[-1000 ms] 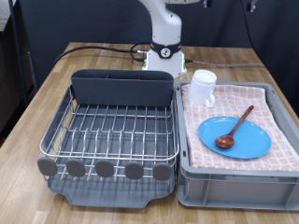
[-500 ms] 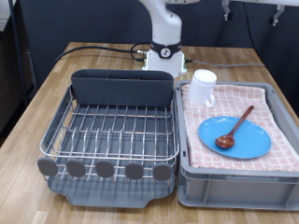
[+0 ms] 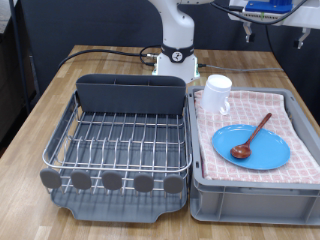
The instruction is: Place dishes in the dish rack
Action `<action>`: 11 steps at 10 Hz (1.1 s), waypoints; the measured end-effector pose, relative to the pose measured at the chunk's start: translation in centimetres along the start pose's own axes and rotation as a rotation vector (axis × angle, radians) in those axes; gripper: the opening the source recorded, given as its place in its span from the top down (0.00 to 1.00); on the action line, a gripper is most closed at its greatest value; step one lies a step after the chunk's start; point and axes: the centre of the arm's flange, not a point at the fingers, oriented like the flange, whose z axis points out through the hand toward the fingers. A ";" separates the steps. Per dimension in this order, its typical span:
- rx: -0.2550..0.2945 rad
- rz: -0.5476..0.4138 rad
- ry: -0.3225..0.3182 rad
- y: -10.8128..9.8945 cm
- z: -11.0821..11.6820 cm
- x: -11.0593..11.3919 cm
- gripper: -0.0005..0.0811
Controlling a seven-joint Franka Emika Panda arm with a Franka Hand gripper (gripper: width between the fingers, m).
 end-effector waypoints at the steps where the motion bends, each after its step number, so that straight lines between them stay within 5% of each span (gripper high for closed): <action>1: 0.003 0.000 0.001 -0.3 0.7 0.0 0.01; 8: 0.021 0.017 0.041 -1.2 5.5 -0.9 0.01; 11: 0.008 -0.052 0.061 -1.6 7.5 -1.9 0.01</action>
